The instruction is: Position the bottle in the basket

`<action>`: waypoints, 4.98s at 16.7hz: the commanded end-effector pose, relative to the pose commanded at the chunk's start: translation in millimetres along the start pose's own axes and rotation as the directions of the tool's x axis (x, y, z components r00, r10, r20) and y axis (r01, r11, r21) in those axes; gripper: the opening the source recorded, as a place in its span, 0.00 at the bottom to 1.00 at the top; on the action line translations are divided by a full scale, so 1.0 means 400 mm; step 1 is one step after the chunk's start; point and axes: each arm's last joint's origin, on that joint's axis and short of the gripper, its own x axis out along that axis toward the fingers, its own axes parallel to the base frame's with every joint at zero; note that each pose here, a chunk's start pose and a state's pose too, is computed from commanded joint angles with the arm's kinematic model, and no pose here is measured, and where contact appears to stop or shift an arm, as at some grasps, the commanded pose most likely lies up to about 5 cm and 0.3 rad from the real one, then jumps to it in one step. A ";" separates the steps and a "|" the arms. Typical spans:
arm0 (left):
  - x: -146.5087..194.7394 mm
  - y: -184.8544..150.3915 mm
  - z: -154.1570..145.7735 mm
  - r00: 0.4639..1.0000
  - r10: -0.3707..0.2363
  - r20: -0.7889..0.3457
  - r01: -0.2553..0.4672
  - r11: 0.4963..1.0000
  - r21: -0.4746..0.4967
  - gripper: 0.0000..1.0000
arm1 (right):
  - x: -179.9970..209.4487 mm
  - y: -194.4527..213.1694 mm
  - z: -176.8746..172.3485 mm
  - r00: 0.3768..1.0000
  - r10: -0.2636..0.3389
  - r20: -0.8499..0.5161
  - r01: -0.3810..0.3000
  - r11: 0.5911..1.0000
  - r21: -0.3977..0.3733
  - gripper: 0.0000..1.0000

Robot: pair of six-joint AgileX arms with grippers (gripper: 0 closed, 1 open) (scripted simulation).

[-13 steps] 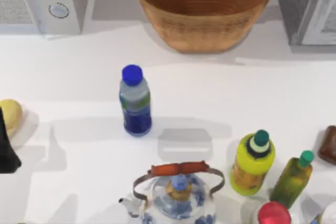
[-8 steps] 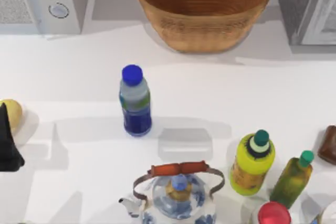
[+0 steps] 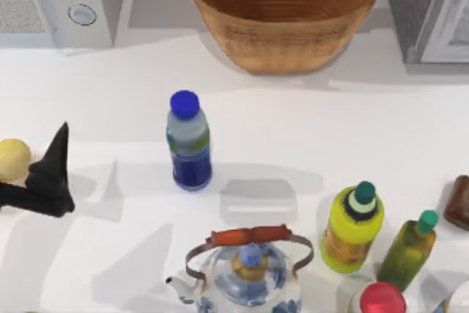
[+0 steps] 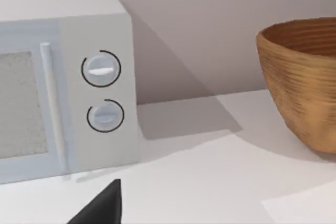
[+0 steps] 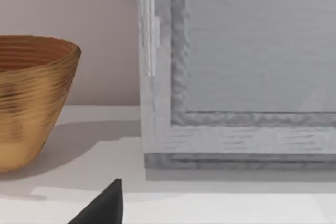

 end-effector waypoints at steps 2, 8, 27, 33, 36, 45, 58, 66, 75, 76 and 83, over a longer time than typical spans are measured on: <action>0.047 -0.006 -0.011 0.997 -0.076 -0.016 0.077 0.997 0.003 1.00 | 0.000 0.000 0.000 1.000 0.000 0.000 0.000 1.000 0.000 1.00; 0.174 -0.042 -0.107 0.951 -0.306 -0.051 0.306 0.952 0.001 1.00 | 0.000 0.000 0.000 1.000 0.000 0.000 0.000 1.000 0.000 1.00; 0.247 -0.098 -0.276 0.863 -0.501 -0.068 0.502 0.865 0.002 1.00 | 0.000 0.000 0.000 1.000 0.000 0.000 0.000 1.000 0.000 1.00; 0.311 -0.134 -0.279 0.863 -0.502 -0.065 0.503 0.864 0.001 1.00 | 0.000 0.000 0.000 1.000 0.000 0.000 0.000 1.000 0.000 1.00; 0.345 -0.157 -0.280 0.863 -0.502 -0.065 0.503 0.864 0.001 1.00 | 0.000 0.000 0.000 1.000 0.000 0.000 0.000 1.000 0.000 1.00; 0.376 -0.181 -0.279 0.863 -0.502 -0.065 0.503 0.864 0.001 1.00 | 0.000 0.000 0.000 1.000 0.000 0.000 0.000 1.000 0.000 1.00; 0.376 -0.181 -0.279 0.863 -0.502 -0.065 0.503 0.864 0.001 0.02 | 0.000 0.000 0.000 1.000 0.000 0.000 0.000 1.000 0.000 1.00; 0.376 -0.181 -0.279 0.863 -0.502 -0.065 0.503 0.864 0.001 0.00 | 0.000 0.000 0.000 1.000 0.000 0.000 0.000 1.000 0.000 1.00; 0.329 -0.119 -0.184 0.857 -0.509 -0.081 0.511 0.860 -0.006 0.00 | 0.000 0.000 0.000 1.000 0.000 0.000 0.000 1.000 0.000 1.00; 0.314 -0.107 -0.162 0.856 -0.512 -0.079 0.513 0.858 -0.005 0.00 | 0.000 0.000 0.000 1.000 0.000 0.000 0.000 1.000 0.000 1.00; 0.165 -0.030 -0.039 0.857 -0.514 -0.040 0.515 0.857 0.024 0.00 | 0.000 0.000 0.000 1.000 0.000 0.000 0.000 1.000 0.000 1.00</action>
